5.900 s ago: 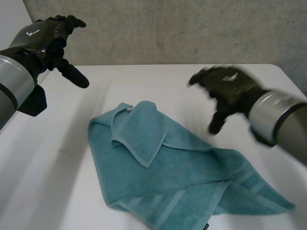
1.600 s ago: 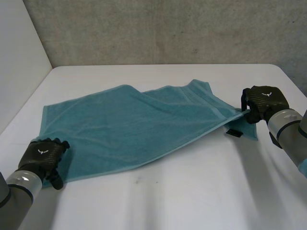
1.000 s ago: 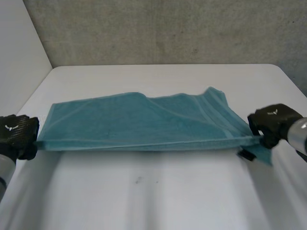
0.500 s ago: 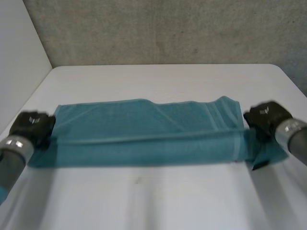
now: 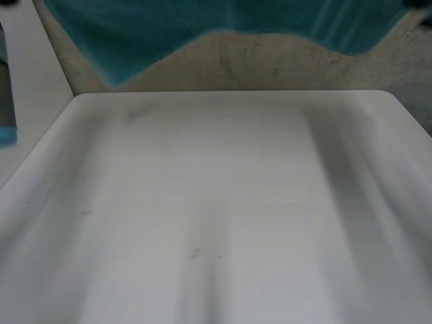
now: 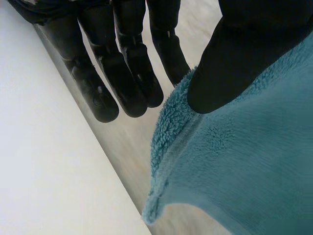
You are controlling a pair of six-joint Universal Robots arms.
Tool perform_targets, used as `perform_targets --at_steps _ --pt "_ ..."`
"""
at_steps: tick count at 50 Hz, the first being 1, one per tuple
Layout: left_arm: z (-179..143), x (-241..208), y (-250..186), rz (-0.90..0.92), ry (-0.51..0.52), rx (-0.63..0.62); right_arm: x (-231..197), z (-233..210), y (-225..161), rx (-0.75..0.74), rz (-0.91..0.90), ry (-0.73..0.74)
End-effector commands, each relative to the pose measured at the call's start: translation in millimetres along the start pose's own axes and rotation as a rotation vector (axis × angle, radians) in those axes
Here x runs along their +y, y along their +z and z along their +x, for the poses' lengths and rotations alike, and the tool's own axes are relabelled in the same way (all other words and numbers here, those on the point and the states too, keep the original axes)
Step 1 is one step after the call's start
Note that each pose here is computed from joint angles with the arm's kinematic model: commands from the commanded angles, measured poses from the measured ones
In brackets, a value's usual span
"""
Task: Fold the laundry
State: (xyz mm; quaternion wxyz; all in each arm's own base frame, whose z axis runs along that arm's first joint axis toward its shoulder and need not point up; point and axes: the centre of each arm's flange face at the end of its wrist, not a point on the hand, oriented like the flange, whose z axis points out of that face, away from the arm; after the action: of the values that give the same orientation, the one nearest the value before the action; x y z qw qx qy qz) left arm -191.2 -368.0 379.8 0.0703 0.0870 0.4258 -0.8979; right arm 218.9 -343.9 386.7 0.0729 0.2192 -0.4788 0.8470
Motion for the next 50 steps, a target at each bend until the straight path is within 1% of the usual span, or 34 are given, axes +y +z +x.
perform_targets --at_steps 1,2,3,4,5,6,7,8,10,11,13,15,17,19,22,24,25,27,28,29,30,32,35,44,50 --pt "19.4 66.6 -76.4 -0.289 0.014 0.108 59.0 -44.7 -46.7 -0.216 -0.205 0.037" --pt "23.2 78.3 -92.7 -0.344 0.016 0.132 74.6 -54.6 -58.6 -0.254 -0.256 0.046" --pt "23.2 78.4 -92.9 -0.344 0.016 0.132 74.7 -54.7 -58.7 -0.254 -0.257 0.046" --pt "27.4 89.3 -107.9 -0.394 0.014 0.157 91.4 -64.6 -70.5 -0.283 -0.312 0.056" --pt "27.5 89.4 -108.0 -0.394 0.014 0.157 106.3 -73.0 -81.1 -0.311 -0.364 0.066" --pt "33.0 104.6 -124.7 -0.458 0.018 0.188 106.4 -73.1 -81.2 -0.311 -0.365 0.066" --pt "39.5 118.8 -140.4 -0.517 0.016 0.219 121.4 -80.6 -90.7 -0.335 -0.416 0.075" --pt "39.5 119.0 -140.6 -0.518 0.016 0.22 121.5 -80.6 -90.8 -0.335 -0.417 0.075" --pt "44.5 139.3 -160.3 -0.604 0.02 0.245 151.4 -91.6 -108.5 -0.37 -0.519 0.091" --pt "44.5 139.4 -160.3 -0.605 0.02 0.245 151.5 -91.7 -108.6 -0.37 -0.519 0.092" --pt "44.7 147.6 -169.3 -0.642 0.023 0.248 173.2 -102.3 -122.1 -0.403 -0.598 0.108" --pt "43.1 148.8 -170.2 -0.65 0.025 0.244 180.2 -105.8 -126.9 -0.412 -0.625 0.118" --pt "39.5 150.3 -170.3 -0.658 0.029 0.234 186.8 -105.5 -129.7 -0.407 -0.648 0.129" --pt "33.8 152.5 -169.5 -0.664 0.035 0.219 198.3 -94.8 -130.7 -0.364 -0.688 0.13" --pt "26.0 149.2 -166.2 -0.657 0.04 0.196 202.0 -90.4 -131.9 -0.347 -0.701 0.136" --pt "22.5 144.6 -165.0 -0.648 0.042 0.187 207.2 -82.6 -134.3 -0.305 -0.731 0.182" --pt "22.5 144.6 -165.0 -0.648 0.042 0.187 207.2 -82.5 -134.3 -0.305 -0.731 0.183" --pt "21.7 143.8 -164.9 -0.647 0.041 0.185 210.4 -76.4 -136.4 -0.25 -0.767 0.278" --pt "21.6 143.6 -165.6 -0.649 0.041 0.185 210.4 -76.4 -136.4 -0.25 -0.767 0.279" --pt "21.4 143.4 -165.8 -0.649 0.042 0.184 211.2 -75.3 -137.3 -0.23 -0.777 0.325" --pt "21.4 143.3 -165.8 -0.649 0.042 0.184 211.2 -75.3 -137.3 -0.229 -0.778 0.326" --pt "21.4 143.2 -165.3 -0.648 0.042 0.183 211.9 -74.3 -139.8 -0.201 -0.798 0.397" --pt "20.9 143.5 -165.1 -0.648 0.042 0.182 217.0 -68.7 -141.6 -0.174 -0.823 0.435" --pt "16.0 145.9 -162.6 -0.65 0.047 0.167 225.5 -58.2 -147.2 -0.164 -0.9 0.446" --pt "13.1 147.2 -161.0 -0.65 0.052 0.16 229.6 -53.4 -149.3 -0.167 -0.905 0.402"
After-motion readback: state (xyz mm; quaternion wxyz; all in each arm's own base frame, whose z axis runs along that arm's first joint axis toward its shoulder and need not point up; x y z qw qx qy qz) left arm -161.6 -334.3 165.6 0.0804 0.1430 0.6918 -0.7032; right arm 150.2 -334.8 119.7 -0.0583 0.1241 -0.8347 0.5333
